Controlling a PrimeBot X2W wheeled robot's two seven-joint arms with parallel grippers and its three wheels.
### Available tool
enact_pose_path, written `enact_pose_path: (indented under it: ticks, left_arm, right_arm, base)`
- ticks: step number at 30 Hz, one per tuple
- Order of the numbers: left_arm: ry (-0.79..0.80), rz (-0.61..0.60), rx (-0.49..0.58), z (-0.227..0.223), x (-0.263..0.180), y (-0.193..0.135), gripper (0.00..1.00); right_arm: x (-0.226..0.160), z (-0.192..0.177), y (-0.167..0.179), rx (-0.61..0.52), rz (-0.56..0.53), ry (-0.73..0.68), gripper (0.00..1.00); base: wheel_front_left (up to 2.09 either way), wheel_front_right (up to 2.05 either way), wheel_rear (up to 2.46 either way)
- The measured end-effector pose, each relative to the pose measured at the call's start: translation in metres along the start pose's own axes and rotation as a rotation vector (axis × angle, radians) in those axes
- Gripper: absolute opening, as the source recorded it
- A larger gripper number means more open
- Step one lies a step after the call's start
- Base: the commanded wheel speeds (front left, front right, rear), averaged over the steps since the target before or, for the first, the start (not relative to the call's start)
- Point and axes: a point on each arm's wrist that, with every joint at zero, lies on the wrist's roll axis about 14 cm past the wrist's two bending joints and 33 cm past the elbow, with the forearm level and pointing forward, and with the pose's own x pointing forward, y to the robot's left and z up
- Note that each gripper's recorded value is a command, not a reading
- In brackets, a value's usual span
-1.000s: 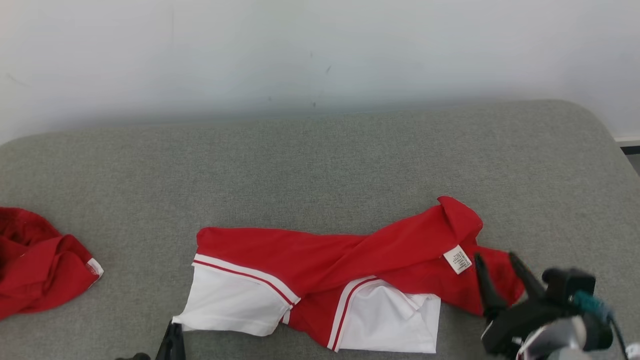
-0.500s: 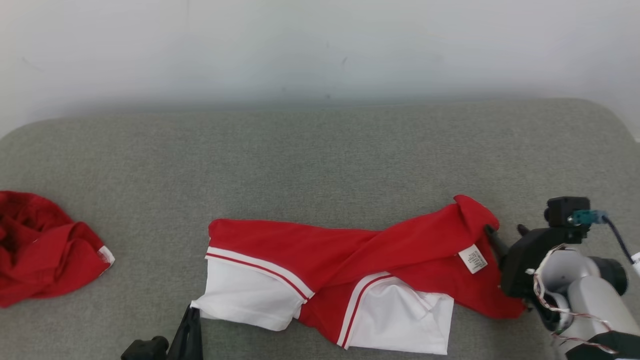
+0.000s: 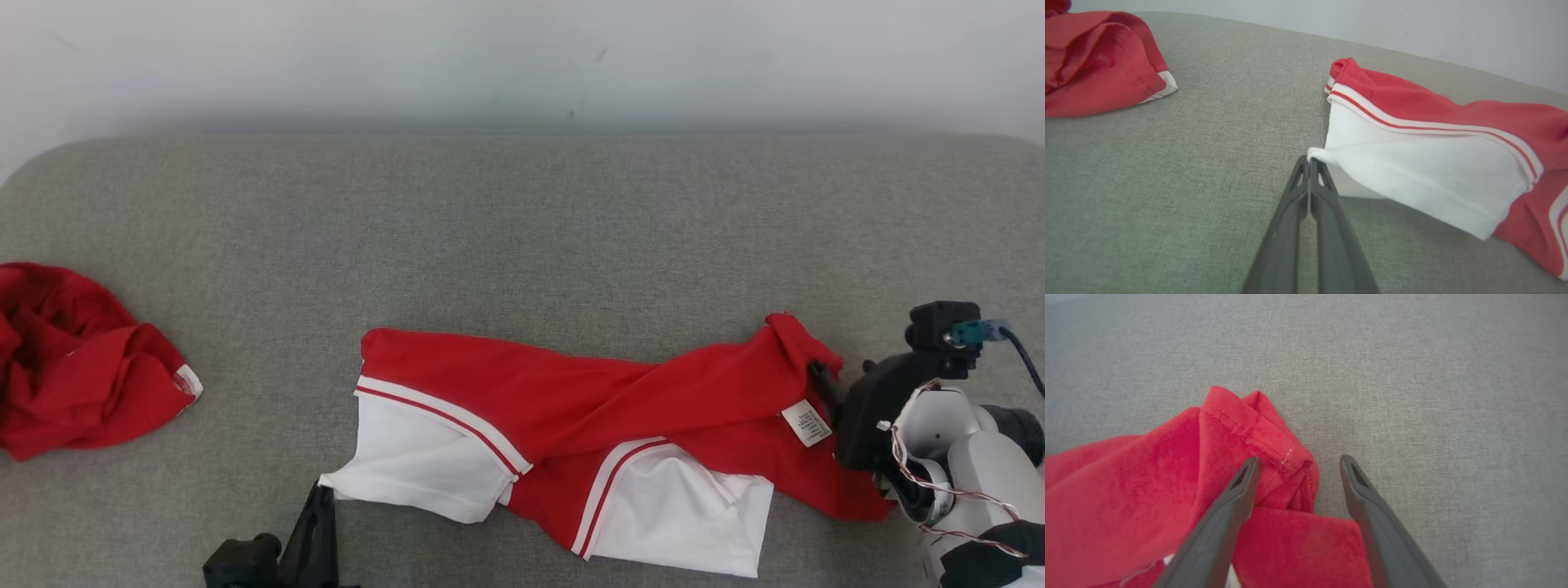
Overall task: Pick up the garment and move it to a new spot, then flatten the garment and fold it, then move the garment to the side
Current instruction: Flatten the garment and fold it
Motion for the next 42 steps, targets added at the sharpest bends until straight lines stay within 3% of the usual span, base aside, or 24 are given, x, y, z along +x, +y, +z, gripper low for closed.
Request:
enact_pose_path:
  ticks: [3, 4, 5, 6, 11, 14, 23, 26, 29, 33, 34, 35, 40, 41, 42]
  left_arm:
    - [0.002, 0.000, 0.005, -0.001, 0.002, 0.001, 0.00]
    - [0.002, 0.001, 0.009, -0.001, 0.002, 0.001, 0.00]
    - [0.000, 0.002, 0.009, 0.000, 0.004, 0.001, 0.00]
    - [0.000, 0.003, 0.010, 0.000, 0.004, 0.002, 0.00]
    - [0.005, 0.006, 0.010, -0.001, 0.005, 0.003, 0.00]
    - [-0.025, -0.004, 0.006, 0.009, 0.010, 0.001, 0.00]
    - [-0.431, -0.105, 0.034, 0.155, 0.035, -0.028, 0.00]
    - [-0.557, -0.143, 0.034, 0.198, 0.027, -0.041, 0.00]
    - [-0.553, -0.180, 0.030, 0.195, 0.021, -0.053, 0.00]
    - [-0.398, -0.174, -0.004, 0.140, 0.016, -0.053, 0.00]
    - [-0.349, -0.166, -0.024, 0.123, 0.014, -0.051, 0.00]
    - [-0.305, -0.154, -0.042, 0.107, 0.011, -0.048, 0.00]
    - [-0.139, -0.074, -0.063, 0.045, -0.005, -0.028, 0.00]
    - [-0.120, -0.064, -0.063, 0.038, -0.008, -0.025, 0.05]
    - [-0.102, -0.054, -0.063, 0.032, -0.010, -0.022, 0.47]
  right_arm:
    - [0.007, -0.007, 0.010, -0.005, 0.029, 0.044, 0.96]
    - [0.009, -0.012, 0.013, -0.009, 0.039, 0.062, 0.68]
    - [0.011, -0.014, 0.016, -0.011, 0.046, 0.074, 0.11]
    - [0.012, -0.015, 0.018, -0.017, 0.053, 0.079, 0.00]
    - [0.015, -0.008, 0.023, -0.039, 0.071, 0.043, 0.00]
    - [0.013, 0.014, 0.018, -0.051, 0.062, -0.052, 0.00]
    - [-0.037, 0.164, 0.006, -0.134, 0.003, -0.596, 0.00]
    - [-0.057, 0.192, 0.010, -0.152, 0.010, -0.712, 0.00]
    - [-0.055, 0.177, 0.008, -0.143, 0.011, -0.651, 0.00]
    - [-0.033, 0.101, -0.004, -0.090, 0.009, -0.409, 0.00]
    - [-0.029, 0.083, -0.008, -0.071, 0.006, -0.360, 0.32]
    - [-0.026, 0.068, -0.012, -0.050, 0.001, -0.323, 1.00]
    - [-0.033, 0.014, -0.065, 0.064, -0.143, -0.252, 1.00]
    - [-0.035, 0.007, -0.071, 0.082, -0.165, -0.246, 1.00]
    - [-0.037, -0.001, -0.074, 0.099, -0.180, -0.239, 1.00]
  base:
    - [0.00, 0.00, 0.00]
    - [0.00, 0.00, 0.00]
    - [0.00, 0.00, 0.00]
    - [0.00, 0.00, 0.00]
    - [0.00, 0.00, 0.00]
    - [0.00, 0.00, 0.00]
    - [0.00, 0.00, 0.00]
    - [0.00, 0.00, 0.00]
    - [0.00, 0.00, 0.00]
    - [0.00, 0.00, 0.00]
    - [0.00, 0.00, 0.00]
    - [0.00, 0.00, 0.00]
    - [0.00, 0.00, 0.00]
    - [0.00, 0.00, 0.00]
    - [0.00, 0.00, 0.00]
